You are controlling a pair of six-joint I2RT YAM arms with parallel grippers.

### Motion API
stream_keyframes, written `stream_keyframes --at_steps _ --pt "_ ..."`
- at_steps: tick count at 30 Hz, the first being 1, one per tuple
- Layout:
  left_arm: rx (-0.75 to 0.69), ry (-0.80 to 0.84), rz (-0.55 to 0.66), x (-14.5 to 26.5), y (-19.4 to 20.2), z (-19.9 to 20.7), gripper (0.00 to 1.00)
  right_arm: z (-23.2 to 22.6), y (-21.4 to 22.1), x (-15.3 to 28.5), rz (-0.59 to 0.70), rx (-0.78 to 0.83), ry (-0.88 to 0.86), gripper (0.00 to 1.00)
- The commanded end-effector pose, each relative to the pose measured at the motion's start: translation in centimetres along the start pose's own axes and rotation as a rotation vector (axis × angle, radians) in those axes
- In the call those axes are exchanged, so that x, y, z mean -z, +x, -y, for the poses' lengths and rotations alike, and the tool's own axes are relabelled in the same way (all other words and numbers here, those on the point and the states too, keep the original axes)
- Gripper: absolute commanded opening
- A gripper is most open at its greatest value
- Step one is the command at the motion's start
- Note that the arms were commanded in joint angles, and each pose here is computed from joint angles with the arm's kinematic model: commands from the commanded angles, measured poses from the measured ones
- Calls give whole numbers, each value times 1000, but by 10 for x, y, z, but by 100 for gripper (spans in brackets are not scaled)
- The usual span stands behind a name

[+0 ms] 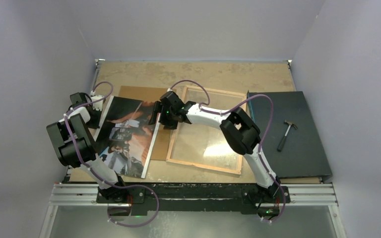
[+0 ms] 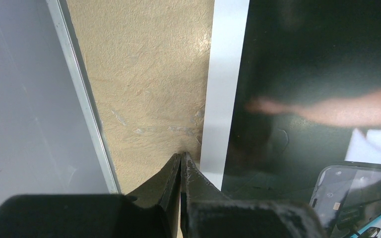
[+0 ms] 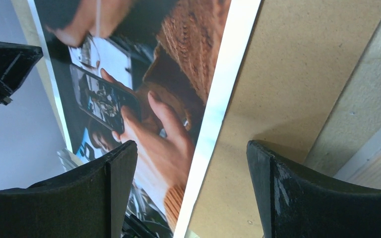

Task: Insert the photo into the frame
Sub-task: Pick up the photo at the center of the board.

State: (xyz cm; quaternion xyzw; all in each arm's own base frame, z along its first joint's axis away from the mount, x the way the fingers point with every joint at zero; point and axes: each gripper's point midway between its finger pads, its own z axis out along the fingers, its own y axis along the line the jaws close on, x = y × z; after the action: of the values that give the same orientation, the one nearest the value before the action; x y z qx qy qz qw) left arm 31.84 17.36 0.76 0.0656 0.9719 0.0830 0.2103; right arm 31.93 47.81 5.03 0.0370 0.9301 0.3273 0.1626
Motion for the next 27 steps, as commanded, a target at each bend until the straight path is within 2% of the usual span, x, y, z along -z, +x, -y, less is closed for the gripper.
stream_keyframes --at_steps 1,13,19,27 --pt "59 265 -223 -17 71 71 1 23 17 13 -50 37 95 84" --pt "44 310 -237 -16 78 90 0 26 46 -12 -151 -5 105 84" --pt "-7 314 -253 -17 77 99 0 29 48 -24 -144 -104 105 84" --pt "-27 342 -262 -17 79 105 0 -4 35 -35 -109 -156 13 83"
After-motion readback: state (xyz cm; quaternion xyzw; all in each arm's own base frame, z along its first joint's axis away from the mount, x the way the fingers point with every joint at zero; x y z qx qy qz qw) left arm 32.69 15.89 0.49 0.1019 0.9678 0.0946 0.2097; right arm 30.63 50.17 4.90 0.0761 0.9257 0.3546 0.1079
